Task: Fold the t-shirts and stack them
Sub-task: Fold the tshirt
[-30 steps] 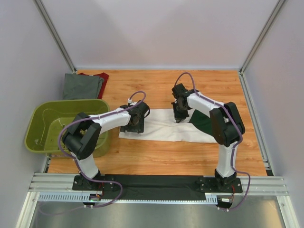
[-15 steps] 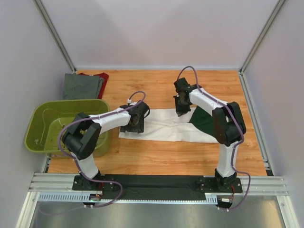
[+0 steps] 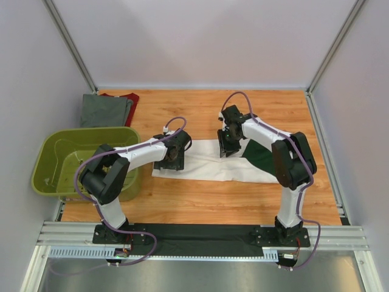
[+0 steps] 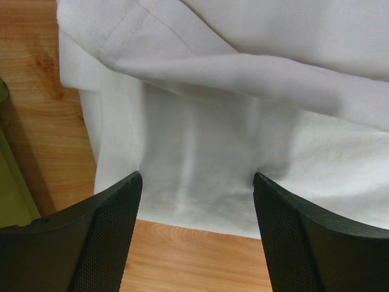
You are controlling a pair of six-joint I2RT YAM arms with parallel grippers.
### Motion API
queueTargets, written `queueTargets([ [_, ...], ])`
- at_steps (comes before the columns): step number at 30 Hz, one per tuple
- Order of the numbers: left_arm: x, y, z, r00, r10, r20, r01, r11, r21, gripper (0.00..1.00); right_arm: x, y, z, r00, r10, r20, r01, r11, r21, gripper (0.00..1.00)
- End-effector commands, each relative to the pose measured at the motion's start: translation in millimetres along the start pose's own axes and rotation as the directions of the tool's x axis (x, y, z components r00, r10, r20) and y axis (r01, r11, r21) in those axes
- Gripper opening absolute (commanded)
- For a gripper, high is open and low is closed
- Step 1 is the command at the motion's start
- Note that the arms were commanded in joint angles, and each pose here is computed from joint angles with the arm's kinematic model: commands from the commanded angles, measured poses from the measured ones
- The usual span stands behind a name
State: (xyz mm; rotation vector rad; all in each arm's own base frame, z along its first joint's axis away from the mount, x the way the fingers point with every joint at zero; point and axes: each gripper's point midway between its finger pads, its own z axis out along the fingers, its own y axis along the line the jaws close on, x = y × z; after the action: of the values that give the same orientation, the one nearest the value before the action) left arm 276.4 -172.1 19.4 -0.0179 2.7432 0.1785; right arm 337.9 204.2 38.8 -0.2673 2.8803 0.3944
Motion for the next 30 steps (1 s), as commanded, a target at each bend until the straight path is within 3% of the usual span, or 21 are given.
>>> queueTargets([
  [1, 42, 32, 15, 0.986, 0.075, -0.146, -0.094, 0.988, -0.124, 0.81, -8, 11, 0, 0.998, -0.053, 0.038, 0.054, 0.998, -0.024, 0.33],
  [8, 42, 32, 15, 0.986, 0.073, -0.148, -0.092, 0.988, -0.127, 0.80, -2, 0, 8, 0.997, -0.078, 0.012, 0.077, 0.996, 0.047, 0.34],
  [16, 43, 32, 15, 0.986, 0.076, -0.151, -0.096, 0.987, -0.130, 0.81, 3, -5, 17, 0.996, -0.090, -0.016, 0.091, 0.993, 0.080, 0.23],
  [18, 43, 33, 16, 0.985, 0.075, -0.153, -0.096, 0.987, -0.132, 0.81, 2, -6, 17, 0.995, -0.095, -0.015, 0.096, 0.991, 0.091, 0.16],
  [19, 42, 32, 15, 0.986, 0.075, -0.149, -0.095, 0.987, -0.129, 0.81, 0, -7, 16, 0.996, -0.093, -0.009, 0.093, 0.991, 0.100, 0.04],
  [20, 42, 32, 15, 0.986, 0.075, -0.149, -0.095, 0.987, -0.129, 0.80, -2, -7, 14, 0.996, -0.092, -0.004, 0.092, 0.990, 0.109, 0.00],
  [30, 44, 33, 15, 0.985, 0.071, -0.154, -0.092, 0.987, -0.132, 0.81, -41, -16, -18, 0.990, -0.090, 0.105, 0.068, 0.979, 0.192, 0.00],
])
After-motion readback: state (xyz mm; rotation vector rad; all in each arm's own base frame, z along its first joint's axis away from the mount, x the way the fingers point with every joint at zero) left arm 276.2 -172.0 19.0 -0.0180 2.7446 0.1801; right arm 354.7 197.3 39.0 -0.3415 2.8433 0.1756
